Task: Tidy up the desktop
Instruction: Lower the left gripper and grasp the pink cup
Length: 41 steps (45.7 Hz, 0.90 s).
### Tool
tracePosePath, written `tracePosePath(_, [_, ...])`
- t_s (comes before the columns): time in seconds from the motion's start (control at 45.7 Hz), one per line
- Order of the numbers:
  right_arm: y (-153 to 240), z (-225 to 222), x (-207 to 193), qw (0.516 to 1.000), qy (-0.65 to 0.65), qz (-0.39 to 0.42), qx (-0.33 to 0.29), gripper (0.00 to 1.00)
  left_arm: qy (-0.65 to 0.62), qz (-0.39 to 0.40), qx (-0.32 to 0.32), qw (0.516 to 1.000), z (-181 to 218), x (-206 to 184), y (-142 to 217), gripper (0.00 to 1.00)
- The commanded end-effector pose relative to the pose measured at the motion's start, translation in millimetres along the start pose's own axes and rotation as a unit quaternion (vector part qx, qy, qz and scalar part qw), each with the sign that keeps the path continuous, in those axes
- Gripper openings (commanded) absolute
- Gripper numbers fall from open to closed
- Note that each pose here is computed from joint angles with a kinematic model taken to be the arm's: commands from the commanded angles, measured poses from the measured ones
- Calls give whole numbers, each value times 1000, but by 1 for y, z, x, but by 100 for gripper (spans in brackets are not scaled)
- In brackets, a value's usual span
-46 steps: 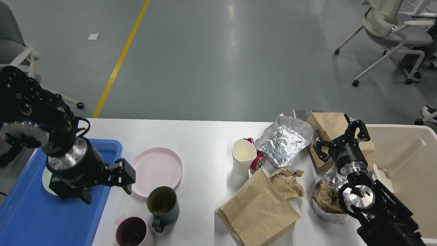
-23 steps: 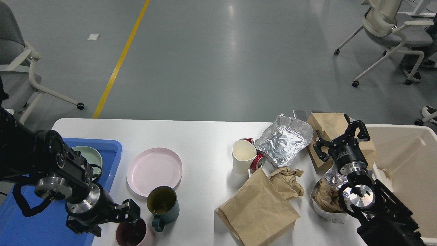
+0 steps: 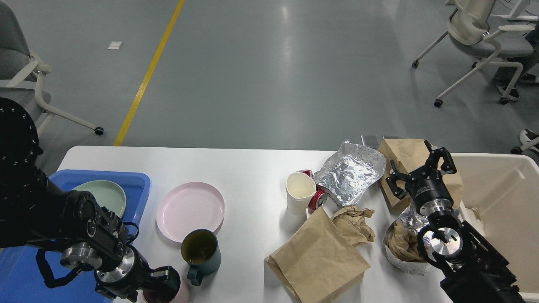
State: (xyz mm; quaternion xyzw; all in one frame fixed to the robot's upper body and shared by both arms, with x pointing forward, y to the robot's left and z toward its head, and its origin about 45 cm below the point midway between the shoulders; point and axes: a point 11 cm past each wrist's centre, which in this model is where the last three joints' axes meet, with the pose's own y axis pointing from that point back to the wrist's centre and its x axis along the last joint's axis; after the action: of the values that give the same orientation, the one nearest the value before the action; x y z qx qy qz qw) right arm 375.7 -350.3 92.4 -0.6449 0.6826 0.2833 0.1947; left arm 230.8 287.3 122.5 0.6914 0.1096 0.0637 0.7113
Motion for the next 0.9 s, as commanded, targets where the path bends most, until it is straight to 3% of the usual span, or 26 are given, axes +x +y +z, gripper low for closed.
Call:
tracePosePath(0.0, [0, 0, 0, 1000, 0, 0, 0, 100, 3, 2, 6, 1000, -4, 1, -7, 49])
tracePosePath(0.175, [0, 0, 0, 1000, 0, 0, 0, 100, 5, 13, 8, 1000, -7, 3, -14, 36])
tracePosePath(0.35, [0, 0, 0, 1000, 0, 0, 0, 100, 5, 9, 11, 1000, -10, 0, -19, 0])
tracePosePath(0.744, [0, 0, 0, 1000, 0, 0, 0, 100, 3, 9, 9, 1000, -8, 0, -18, 0])
tracePosePath(0.875, [0, 0, 0, 1000, 0, 0, 1, 100, 7, 11, 12, 1000, -11, 3, -2, 0])
